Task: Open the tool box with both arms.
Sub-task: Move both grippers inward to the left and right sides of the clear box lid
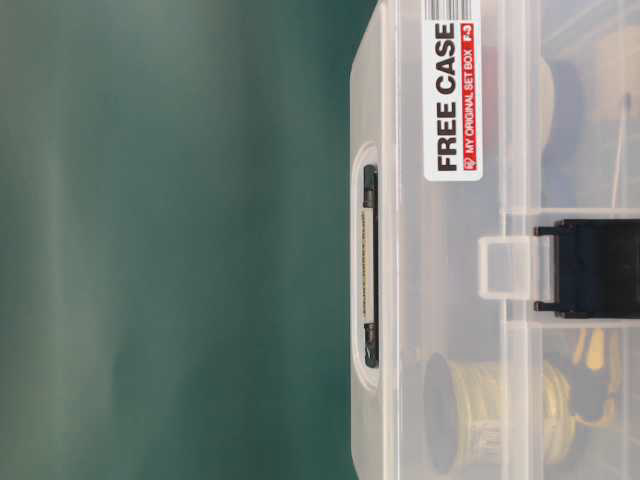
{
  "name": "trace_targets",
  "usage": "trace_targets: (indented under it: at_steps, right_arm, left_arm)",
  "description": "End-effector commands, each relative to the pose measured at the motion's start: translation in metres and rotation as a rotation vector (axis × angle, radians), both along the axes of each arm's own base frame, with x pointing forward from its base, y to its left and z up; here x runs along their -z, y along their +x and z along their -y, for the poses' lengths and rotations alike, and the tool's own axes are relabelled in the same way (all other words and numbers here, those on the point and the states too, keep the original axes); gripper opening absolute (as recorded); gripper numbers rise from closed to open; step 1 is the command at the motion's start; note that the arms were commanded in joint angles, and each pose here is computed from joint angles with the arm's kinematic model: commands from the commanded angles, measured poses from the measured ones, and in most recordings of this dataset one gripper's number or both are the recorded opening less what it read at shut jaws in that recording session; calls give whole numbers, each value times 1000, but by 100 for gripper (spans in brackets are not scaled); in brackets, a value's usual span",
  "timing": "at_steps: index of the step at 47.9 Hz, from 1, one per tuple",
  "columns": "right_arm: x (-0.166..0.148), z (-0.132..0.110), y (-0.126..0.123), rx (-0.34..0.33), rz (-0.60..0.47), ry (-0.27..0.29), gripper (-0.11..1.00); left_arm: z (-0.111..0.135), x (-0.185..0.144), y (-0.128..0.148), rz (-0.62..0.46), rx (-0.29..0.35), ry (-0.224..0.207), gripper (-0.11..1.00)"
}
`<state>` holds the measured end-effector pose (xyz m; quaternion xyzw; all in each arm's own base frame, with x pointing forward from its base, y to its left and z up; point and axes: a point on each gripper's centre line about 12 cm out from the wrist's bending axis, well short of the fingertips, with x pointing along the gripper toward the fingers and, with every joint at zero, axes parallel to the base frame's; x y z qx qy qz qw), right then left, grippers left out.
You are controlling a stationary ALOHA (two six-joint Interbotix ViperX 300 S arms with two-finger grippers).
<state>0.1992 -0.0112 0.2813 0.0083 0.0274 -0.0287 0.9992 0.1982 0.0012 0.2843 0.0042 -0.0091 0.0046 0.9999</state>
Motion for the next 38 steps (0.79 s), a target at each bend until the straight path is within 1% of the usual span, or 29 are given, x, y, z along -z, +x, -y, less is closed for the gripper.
trace_targets:
  at_steps: [1, 3, 5, 11, 13, 15, 18, 25, 30, 33, 38]
  right_arm:
    - [-9, 0, 3, 2, 11, 4, 2]
    - [-8, 0, 3, 2, 0, 6, 10]
    - [-5, 1, 3, 3, -17, 6, 20]
    - [3, 1, 4, 3, -72, 9, 57]
    - [6, 0, 5, 1, -90, 10, 70]
    - [6, 1, 5, 2, -101, 11, 79]
    - [7, 1, 4, 2, -110, 11, 87]
    - [7, 1, 4, 5, -115, 12, 88]
    - [13, 8, 3, 37, -146, 16, 88]
    - [19, 13, 4, 63, -180, 21, 88]
    - [31, 26, 4, 122, -255, 35, 88]
  left_arm:
    - [-1, -6, 3, 6, -3, -2, 13]
    - [-1, -5, 3, 3, -4, -1, 25]
    - [-1, -4, 3, -2, -3, 3, 37]
    - [-1, 0, 4, -38, -2, 15, 74]
    - [0, 3, 3, -58, -1, 21, 83]
    - [0, 5, 3, -72, -1, 22, 89]
    - [0, 6, 3, -85, 0, 24, 93]
    - [-1, 6, 3, -88, -4, 27, 93]
    - [-7, 10, 3, -113, -32, 31, 93]
    - [-13, 17, 4, -162, -59, 33, 93]
    - [-26, 35, 4, -297, -116, 20, 93]
